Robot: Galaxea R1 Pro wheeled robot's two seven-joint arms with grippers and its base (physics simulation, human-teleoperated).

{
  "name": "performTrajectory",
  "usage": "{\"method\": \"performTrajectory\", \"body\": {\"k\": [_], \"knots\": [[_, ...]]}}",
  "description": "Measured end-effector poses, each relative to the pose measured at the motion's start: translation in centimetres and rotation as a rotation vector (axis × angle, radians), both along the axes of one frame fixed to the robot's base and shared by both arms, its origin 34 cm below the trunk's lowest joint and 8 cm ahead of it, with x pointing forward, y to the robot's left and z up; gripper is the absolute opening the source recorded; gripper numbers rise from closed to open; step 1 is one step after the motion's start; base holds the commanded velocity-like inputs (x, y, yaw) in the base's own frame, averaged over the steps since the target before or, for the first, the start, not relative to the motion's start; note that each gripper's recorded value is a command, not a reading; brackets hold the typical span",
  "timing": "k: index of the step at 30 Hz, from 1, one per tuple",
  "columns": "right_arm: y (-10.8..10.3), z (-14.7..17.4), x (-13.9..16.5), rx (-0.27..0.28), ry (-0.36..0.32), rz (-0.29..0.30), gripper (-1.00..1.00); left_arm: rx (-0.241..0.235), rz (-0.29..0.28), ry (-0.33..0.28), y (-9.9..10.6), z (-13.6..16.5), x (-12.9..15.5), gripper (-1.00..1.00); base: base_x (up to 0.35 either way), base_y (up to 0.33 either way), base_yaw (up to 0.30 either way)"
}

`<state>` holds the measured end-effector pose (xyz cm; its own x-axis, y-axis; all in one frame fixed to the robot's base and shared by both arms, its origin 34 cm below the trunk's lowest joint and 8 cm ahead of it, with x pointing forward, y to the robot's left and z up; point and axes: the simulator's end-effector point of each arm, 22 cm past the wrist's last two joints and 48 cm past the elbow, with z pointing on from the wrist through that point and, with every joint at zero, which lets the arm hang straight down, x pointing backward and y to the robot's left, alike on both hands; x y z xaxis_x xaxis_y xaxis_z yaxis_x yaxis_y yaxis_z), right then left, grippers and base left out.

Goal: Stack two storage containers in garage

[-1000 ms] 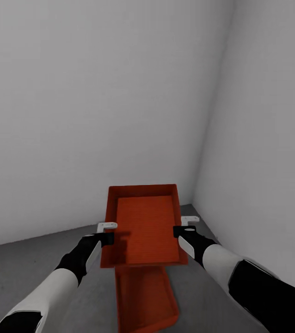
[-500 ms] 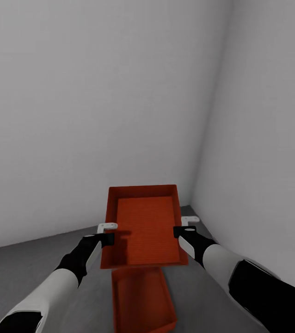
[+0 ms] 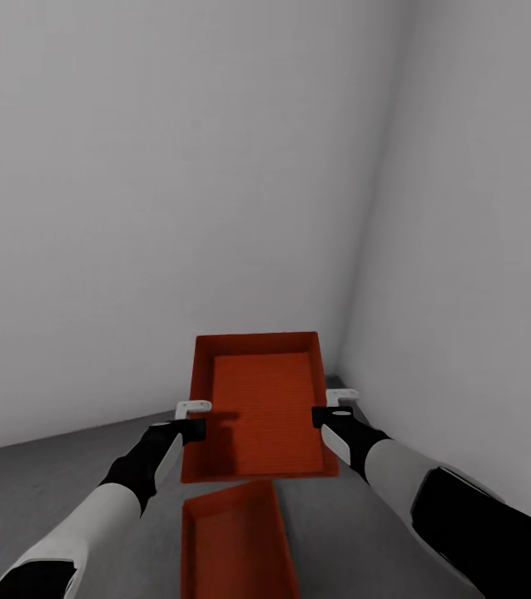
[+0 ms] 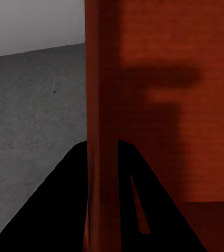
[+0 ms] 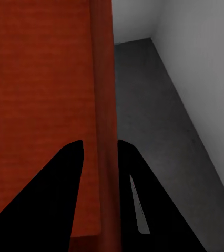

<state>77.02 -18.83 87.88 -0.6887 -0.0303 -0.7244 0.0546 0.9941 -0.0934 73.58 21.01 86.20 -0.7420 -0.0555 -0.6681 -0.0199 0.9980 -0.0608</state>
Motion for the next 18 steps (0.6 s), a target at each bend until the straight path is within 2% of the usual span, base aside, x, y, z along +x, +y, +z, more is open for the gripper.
{"method": "performTrajectory", "body": {"k": [18], "knots": [[0.03,-0.01,-0.01,-0.001,0.001,0.001,-1.00,-0.001,0.000,0.001,0.03,-0.04,-0.02,-1.00,0.004,-0.006,0.228]]}}
